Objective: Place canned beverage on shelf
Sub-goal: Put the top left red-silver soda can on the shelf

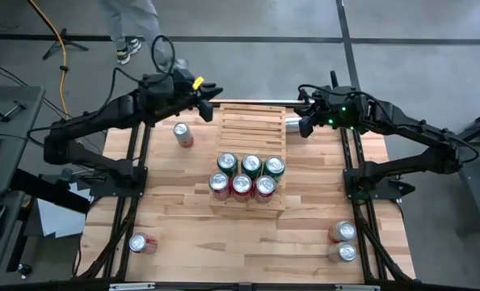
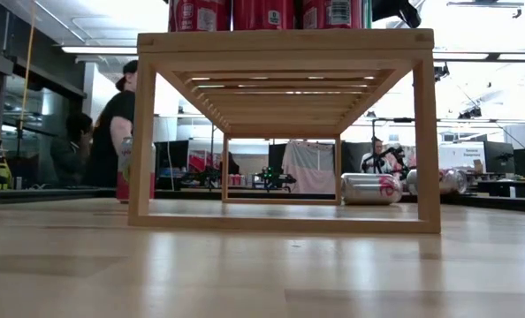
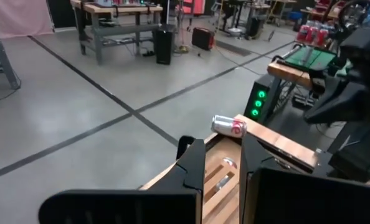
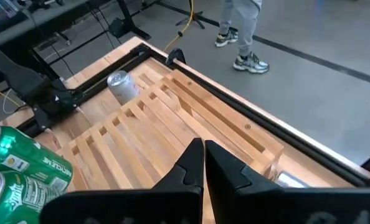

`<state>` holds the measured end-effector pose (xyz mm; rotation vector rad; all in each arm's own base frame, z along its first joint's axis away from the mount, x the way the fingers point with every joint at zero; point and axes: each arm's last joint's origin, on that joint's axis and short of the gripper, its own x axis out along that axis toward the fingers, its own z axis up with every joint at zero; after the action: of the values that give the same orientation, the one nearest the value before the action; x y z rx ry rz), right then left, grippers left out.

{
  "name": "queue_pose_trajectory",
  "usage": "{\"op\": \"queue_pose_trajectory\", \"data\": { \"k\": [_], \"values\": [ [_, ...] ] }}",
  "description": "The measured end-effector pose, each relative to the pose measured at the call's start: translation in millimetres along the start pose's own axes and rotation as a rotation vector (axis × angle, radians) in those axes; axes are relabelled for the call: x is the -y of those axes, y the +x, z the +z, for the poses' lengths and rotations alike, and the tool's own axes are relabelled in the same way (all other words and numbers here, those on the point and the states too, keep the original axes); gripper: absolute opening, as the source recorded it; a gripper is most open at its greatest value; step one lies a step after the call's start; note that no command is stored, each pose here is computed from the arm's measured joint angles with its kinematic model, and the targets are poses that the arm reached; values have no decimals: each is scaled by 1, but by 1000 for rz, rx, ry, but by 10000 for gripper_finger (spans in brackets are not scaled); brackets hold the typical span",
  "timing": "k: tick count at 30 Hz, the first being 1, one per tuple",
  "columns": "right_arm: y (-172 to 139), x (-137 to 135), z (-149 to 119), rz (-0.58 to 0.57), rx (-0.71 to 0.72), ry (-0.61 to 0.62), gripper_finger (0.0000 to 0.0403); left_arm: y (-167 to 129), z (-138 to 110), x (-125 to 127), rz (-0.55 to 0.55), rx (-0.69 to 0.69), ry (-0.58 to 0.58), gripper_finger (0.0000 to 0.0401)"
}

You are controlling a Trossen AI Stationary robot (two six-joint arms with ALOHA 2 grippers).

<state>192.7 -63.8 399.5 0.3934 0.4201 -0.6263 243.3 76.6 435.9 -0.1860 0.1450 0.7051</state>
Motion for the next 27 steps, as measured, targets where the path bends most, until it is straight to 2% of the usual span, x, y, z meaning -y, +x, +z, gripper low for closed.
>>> {"op": "queue_pose_trajectory", "data": {
  "k": [7,10,13,17,21,24,27],
  "values": [
    [0,5,-3,-69,-24,33,1,-2,1,-1,-1,3,-2,0],
    [4,17,-2,-130,-42,54,3,-2,1,0,-9,2,-2,0],
    [14,35,-1,-221,-94,68,25,-5,2,-2,-11,5,2,0],
    [42,62,-1,-330,-207,65,96,-10,5,-6,-4,21,14,0],
    [83,95,-5,-457,-346,75,197,-13,6,-16,35,3,53,0],
    [111,124,-11,-566,-434,124,271,-12,3,-29,85,-47,94,0],
    [129,152,-12,-649,-488,230,324,-7,3,-46,79,-91,124,0]
  ]
}}
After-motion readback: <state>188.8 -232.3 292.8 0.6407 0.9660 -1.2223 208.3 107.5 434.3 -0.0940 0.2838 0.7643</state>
